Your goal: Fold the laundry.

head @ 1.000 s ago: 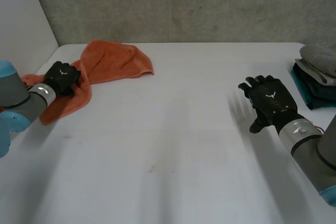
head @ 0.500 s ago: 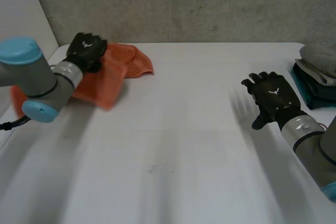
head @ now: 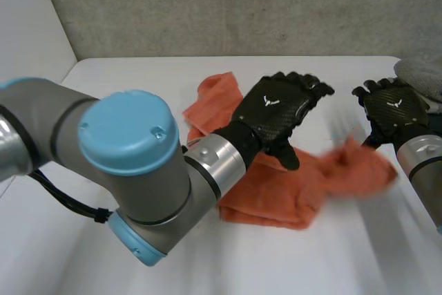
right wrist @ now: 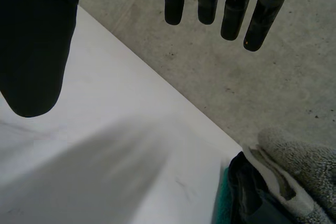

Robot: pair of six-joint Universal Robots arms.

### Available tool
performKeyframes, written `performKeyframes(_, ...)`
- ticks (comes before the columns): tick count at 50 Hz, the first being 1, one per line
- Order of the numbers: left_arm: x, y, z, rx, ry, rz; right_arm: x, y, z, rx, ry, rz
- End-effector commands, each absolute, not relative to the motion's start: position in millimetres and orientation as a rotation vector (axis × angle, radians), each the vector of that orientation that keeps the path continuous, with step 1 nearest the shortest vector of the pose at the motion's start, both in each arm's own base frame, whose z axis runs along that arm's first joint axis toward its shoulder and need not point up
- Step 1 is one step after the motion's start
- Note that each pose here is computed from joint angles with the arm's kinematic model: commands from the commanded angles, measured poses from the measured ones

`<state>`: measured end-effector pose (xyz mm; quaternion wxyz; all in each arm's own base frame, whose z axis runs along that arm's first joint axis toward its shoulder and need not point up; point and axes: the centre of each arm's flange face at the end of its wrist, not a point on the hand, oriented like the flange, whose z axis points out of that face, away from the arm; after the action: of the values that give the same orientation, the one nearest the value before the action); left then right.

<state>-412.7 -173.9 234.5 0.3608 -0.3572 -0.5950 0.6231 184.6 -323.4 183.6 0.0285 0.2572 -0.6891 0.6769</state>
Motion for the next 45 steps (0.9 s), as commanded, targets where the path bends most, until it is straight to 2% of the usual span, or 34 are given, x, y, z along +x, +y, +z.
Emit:
performKeyframes(1, -383.7, -232.3, 229.5, -0.818, -1.662, 1.735, 175.7, -331.8, 192.0, 0.772, -2.156, 2.056)
performKeyframes(9, -355.1, -290.6, 225.6, -0.872, -1.725, 1.923, 173.8, -319.8, 210.3, 0.866, -2.456, 1.801)
performKeyframes(15, -358.9, -318.9, 175.5, -1.164, -1.757, 1.933, 176.3, -297.9, 212.3, 0.922, -2.661, 1.610)
performKeyframes(23, -355.6, -354.8, 138.2, -1.331, -1.743, 1.988, 177.4, -279.4, 193.9, 0.985, -2.666, 1.525)
performKeyframes(34, -365.2, -384.4, 117.0, -1.356, -1.626, 2.003, 168.8, -275.1, 165.3, 0.969, -2.581, 1.465)
performKeyframes(45, -370.9, -393.5, 95.7, -1.363, -1.638, 1.974, 169.8, -276.0, 149.2, 0.988, -2.621, 1.422)
